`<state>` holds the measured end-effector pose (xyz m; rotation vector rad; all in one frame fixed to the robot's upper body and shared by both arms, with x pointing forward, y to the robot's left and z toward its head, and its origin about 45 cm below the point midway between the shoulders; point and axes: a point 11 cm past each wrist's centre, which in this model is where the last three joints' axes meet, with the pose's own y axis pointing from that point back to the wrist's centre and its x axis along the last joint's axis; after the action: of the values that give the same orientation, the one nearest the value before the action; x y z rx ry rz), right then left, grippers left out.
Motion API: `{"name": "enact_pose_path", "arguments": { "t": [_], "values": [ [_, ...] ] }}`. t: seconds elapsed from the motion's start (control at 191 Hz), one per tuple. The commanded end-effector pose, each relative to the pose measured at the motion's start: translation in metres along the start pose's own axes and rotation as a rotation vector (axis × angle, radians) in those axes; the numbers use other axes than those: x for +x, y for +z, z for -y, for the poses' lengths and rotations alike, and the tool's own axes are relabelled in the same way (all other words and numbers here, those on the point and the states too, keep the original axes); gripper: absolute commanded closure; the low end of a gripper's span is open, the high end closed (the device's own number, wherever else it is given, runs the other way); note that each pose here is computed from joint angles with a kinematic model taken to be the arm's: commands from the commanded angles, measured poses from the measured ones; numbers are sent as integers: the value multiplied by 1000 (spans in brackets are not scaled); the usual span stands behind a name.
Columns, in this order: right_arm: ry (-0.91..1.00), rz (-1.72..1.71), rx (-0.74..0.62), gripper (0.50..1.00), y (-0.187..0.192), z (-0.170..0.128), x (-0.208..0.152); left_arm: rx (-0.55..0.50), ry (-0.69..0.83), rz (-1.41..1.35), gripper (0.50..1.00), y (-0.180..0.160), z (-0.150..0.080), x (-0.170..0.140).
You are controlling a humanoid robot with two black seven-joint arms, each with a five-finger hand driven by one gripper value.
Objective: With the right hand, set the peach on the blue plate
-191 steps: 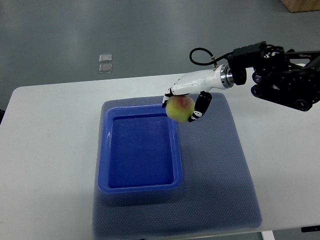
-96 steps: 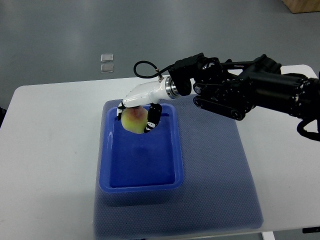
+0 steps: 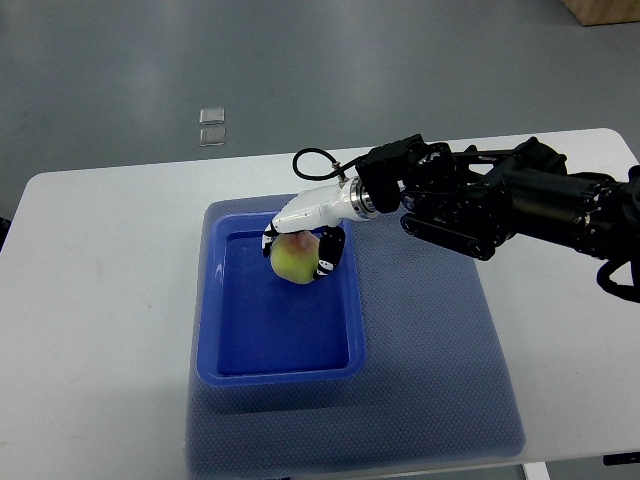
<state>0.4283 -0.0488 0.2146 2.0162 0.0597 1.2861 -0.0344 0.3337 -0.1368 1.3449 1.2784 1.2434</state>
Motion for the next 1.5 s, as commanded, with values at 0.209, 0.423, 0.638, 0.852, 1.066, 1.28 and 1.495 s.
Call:
{"name": "enact_pose_path", "arguments": {
  "t": [0.209, 0.423, 0.638, 0.852, 1.066, 1.28, 1.495],
  "values": [
    [17, 4, 14, 574, -3, -1, 7, 0, 0, 2, 500, 0, 0, 0],
    [177, 93, 51, 576, -8, -18, 62, 0, 2, 1, 500, 0, 0, 1],
    [330, 319, 13, 576, 34, -60, 78, -1, 2, 2, 500, 1, 0, 1],
    [577, 738, -15, 579, 91, -102, 58, -12, 1, 2, 500, 7, -1, 0],
    [858, 1155, -89, 581, 151, -131, 4, -12, 0, 2, 500, 7, -1, 0],
    [1090, 1499, -81, 579, 177, -147, -43, -12, 0, 2, 500, 7, -1, 0],
    [1226, 1686, -22, 579, 185, -155, -63, -12, 0, 1, 500, 7, -1, 0]
  ]
}}
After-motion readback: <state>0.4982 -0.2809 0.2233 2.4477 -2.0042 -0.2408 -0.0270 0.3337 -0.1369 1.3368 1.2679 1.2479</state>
